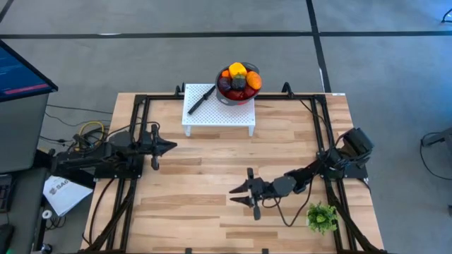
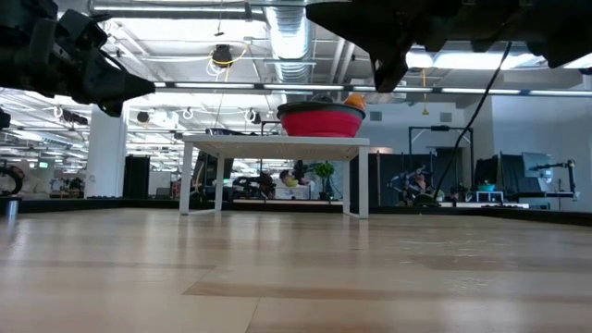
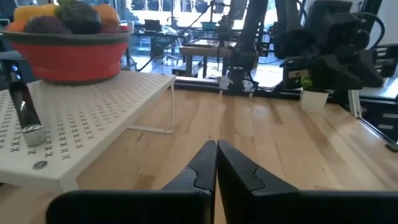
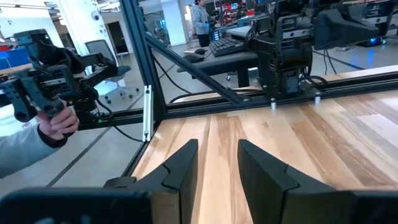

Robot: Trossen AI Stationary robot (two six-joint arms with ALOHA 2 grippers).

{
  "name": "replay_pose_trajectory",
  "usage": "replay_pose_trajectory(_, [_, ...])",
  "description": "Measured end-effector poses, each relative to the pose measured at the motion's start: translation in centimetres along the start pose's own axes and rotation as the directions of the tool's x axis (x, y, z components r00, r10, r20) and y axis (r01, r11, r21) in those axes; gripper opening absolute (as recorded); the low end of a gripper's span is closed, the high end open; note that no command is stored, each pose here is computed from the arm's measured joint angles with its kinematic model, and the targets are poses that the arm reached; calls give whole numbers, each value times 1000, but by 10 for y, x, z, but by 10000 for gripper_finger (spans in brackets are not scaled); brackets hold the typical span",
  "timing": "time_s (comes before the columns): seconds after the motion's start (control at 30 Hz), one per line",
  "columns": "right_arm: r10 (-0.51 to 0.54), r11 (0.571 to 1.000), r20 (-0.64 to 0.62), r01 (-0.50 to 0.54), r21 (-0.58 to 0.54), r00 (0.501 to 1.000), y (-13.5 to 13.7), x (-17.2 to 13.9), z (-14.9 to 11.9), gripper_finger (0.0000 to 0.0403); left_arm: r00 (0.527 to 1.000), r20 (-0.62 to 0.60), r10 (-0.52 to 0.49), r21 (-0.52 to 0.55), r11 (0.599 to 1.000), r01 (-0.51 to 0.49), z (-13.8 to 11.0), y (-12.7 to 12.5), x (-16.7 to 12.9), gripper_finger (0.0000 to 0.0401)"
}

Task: Pick & Place Fruit
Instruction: Return to Home Position

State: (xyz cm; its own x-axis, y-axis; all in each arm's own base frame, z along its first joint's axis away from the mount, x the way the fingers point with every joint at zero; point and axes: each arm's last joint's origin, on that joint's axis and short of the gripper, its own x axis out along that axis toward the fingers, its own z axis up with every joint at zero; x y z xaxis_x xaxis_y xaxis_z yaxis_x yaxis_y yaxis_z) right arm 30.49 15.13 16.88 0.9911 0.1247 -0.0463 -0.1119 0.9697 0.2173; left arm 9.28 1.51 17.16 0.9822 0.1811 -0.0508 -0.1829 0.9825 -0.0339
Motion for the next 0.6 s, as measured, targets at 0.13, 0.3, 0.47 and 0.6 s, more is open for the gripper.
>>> replay_pose_trajectory(0.13, [-10,1000,6,10,2,1000,-3,1,1,108,1000,-1,-4,-2,1000,4,0,0,0,8])
replay_pose_trajectory(0.3, [-23,1000,9,23,3,1000,-7,2,2,108,995,95,-7,-28,1000,10,-2,0,3,8])
replay_pose_trajectory(0.47, [-29,1000,10,29,6,1000,-9,3,3,108,992,129,-9,-24,1000,12,1,0,3,8])
replay_pose_trajectory(0.6, [-27,1000,10,27,6,1000,-8,3,2,108,991,133,-9,-25,1000,13,2,0,3,8])
